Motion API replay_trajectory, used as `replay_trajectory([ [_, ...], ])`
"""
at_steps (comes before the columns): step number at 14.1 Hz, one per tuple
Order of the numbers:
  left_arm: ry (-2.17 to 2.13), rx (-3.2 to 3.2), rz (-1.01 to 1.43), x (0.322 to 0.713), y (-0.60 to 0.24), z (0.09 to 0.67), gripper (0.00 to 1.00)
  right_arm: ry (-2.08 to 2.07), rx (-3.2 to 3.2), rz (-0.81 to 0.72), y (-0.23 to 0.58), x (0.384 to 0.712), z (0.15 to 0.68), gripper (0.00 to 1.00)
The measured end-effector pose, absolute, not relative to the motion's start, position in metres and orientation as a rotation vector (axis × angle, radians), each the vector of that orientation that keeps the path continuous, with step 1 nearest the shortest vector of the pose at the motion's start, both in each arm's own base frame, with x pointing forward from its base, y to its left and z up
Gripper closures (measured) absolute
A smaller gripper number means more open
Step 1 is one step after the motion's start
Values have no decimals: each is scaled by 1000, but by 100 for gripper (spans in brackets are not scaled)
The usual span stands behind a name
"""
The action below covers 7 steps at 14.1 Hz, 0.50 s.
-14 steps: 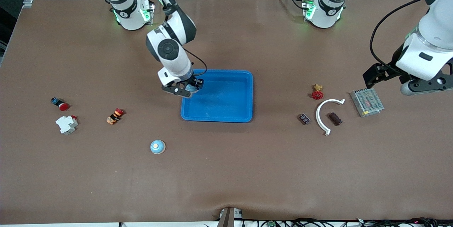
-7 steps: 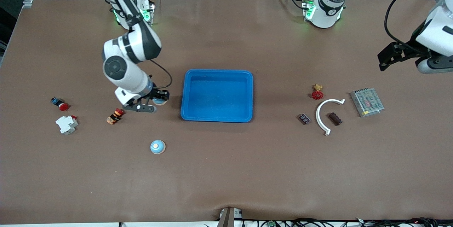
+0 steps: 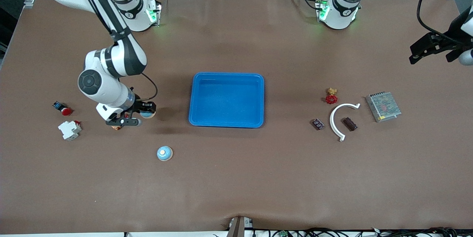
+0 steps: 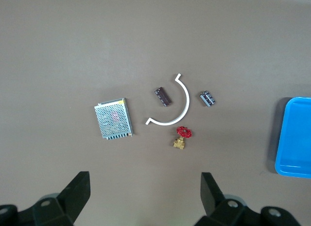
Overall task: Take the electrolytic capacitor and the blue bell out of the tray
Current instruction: 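Carry the bell with the right gripper beside the first bell and lower it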
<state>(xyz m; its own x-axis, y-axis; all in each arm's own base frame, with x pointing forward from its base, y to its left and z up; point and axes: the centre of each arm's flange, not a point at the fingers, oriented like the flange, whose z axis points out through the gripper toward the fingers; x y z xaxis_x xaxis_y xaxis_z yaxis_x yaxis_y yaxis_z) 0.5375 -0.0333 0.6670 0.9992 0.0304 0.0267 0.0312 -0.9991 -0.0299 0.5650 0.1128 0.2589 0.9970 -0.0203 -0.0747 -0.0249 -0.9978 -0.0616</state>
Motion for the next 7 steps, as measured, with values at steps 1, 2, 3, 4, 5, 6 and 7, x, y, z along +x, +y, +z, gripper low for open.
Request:
replay_trajectory([
  [1, -43, -3111, -42, 536, -35, 668, 0, 22, -3074, 107, 105, 567, 251, 37],
  [2, -33, -3111, -40, 535, -38, 668, 0, 13, -3071, 103, 98, 569, 242, 37],
  [3, -23, -3111, -37, 535, -42, 667, 0, 5, -3068, 97, 92, 570, 233, 37],
  [4, -15, -3111, -33, 535, -45, 666, 0, -3, -3065, 88, 89, 571, 225, 37],
  [5, -11, -3111, -31, 535, -46, 666, 0, -6, -3065, 81, 86, 572, 217, 37],
  [6, -10, -3111, -31, 535, -46, 666, 0, -6, -3065, 75, 85, 572, 210, 37],
  [7, -10, -3111, -30, 535, -46, 666, 0, -5, -3065, 72, 84, 572, 204, 37],
])
